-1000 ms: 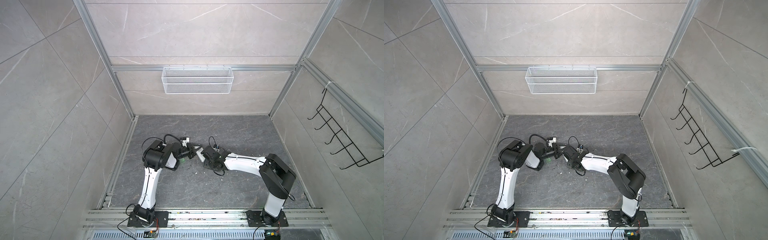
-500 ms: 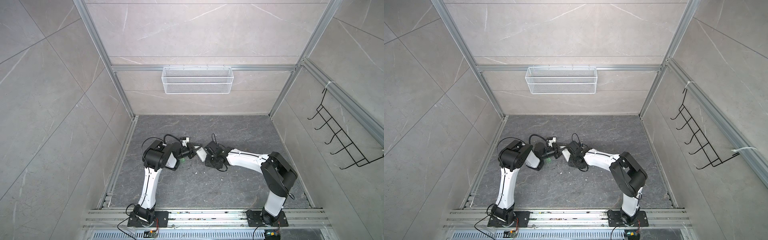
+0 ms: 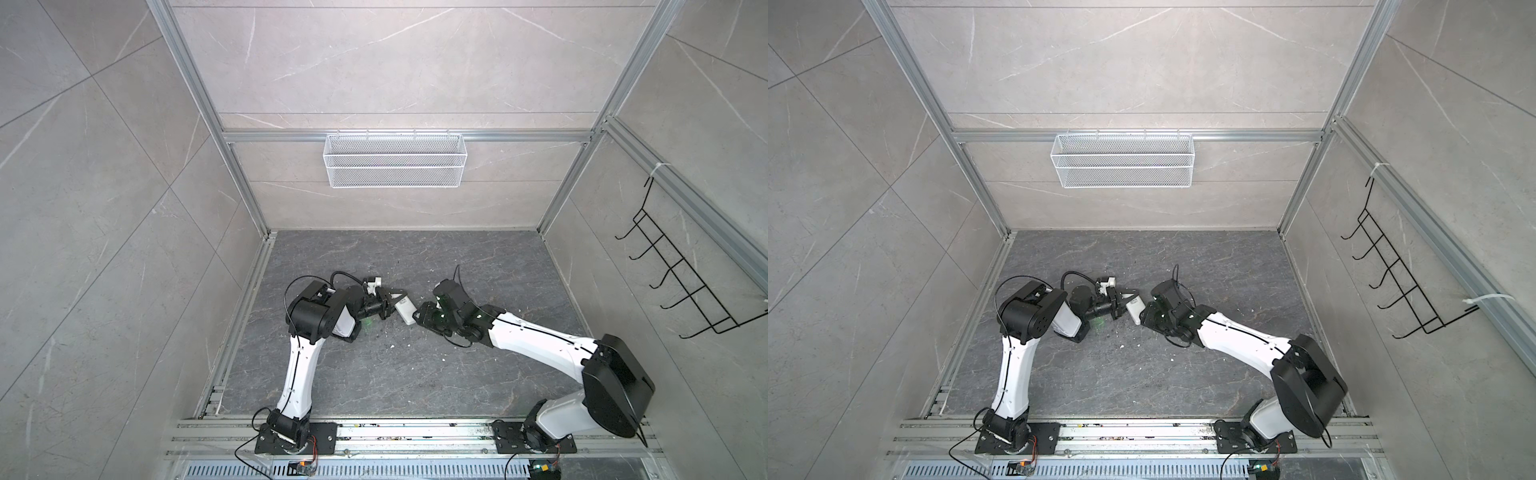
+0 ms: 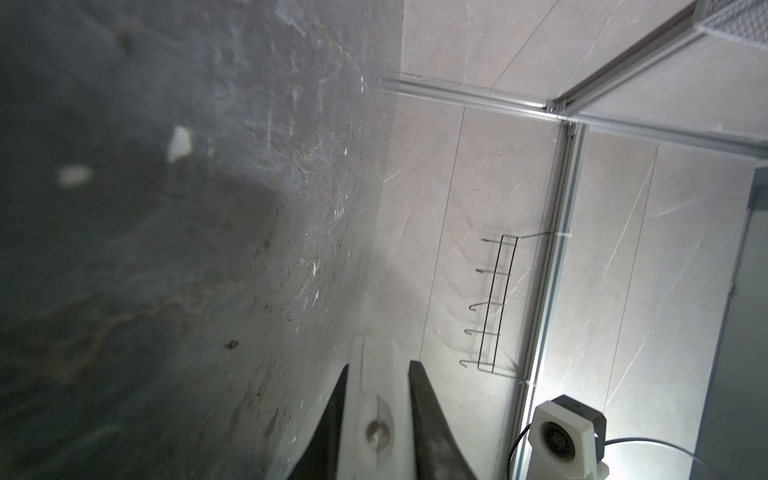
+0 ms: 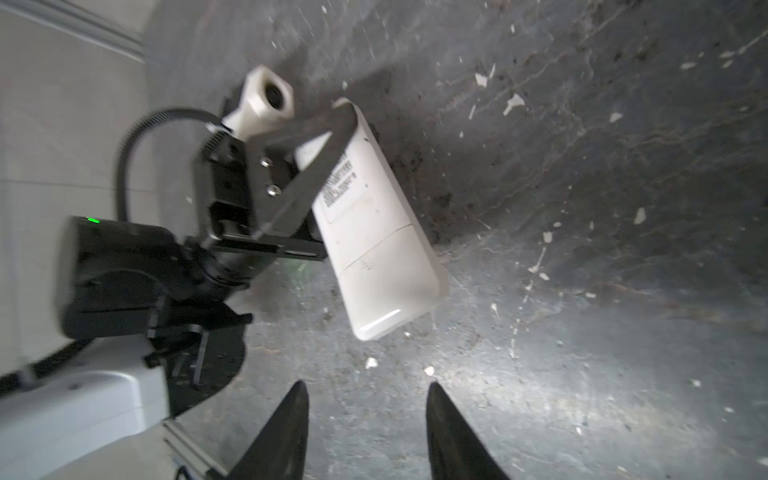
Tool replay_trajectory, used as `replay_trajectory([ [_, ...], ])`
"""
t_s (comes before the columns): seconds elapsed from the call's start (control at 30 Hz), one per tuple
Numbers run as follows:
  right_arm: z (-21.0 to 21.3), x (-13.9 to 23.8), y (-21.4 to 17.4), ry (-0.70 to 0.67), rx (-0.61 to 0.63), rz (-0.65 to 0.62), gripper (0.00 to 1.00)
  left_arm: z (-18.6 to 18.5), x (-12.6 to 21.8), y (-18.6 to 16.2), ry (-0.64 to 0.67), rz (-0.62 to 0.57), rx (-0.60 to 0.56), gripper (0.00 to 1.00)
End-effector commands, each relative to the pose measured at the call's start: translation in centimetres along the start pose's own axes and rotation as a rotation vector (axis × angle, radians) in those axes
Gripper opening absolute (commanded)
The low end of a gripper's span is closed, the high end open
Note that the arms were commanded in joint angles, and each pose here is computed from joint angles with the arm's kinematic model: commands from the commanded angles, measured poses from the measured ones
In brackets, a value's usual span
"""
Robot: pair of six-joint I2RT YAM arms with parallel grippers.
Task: Load the batteries into the remote control
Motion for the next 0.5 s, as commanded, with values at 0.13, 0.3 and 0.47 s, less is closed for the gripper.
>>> replay_trajectory([
  [0.13, 2.4, 1.6, 3.6, 0.250, -0.268, -0.115, 0.48, -5.3, -0.3, 3.0, -0.112, -0.179, 0.116, 0.00],
  [0.3, 4.1, 0.9, 4.4, 0.264, -0.292, -0.100, 0.52, -7.9, -0.3, 3.9, -0.176, -0.232, 0.151, 0.00],
  [0.47, 4.0, 0.4, 4.8, 0.252, -0.336, -0.127, 0.54, -9.5, -0.3, 4.5, -0.220, -0.254, 0.193, 0.00],
])
Point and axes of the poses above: each gripper's point midway between its finger pads, its own x axis back along the fingers, its own z axis along the line the jaws close on, y = z × x, the point moved 8 cm from there along x, back along the fingers, and after that the axes turned 14 degrees about -x, right-handed, at the moved point
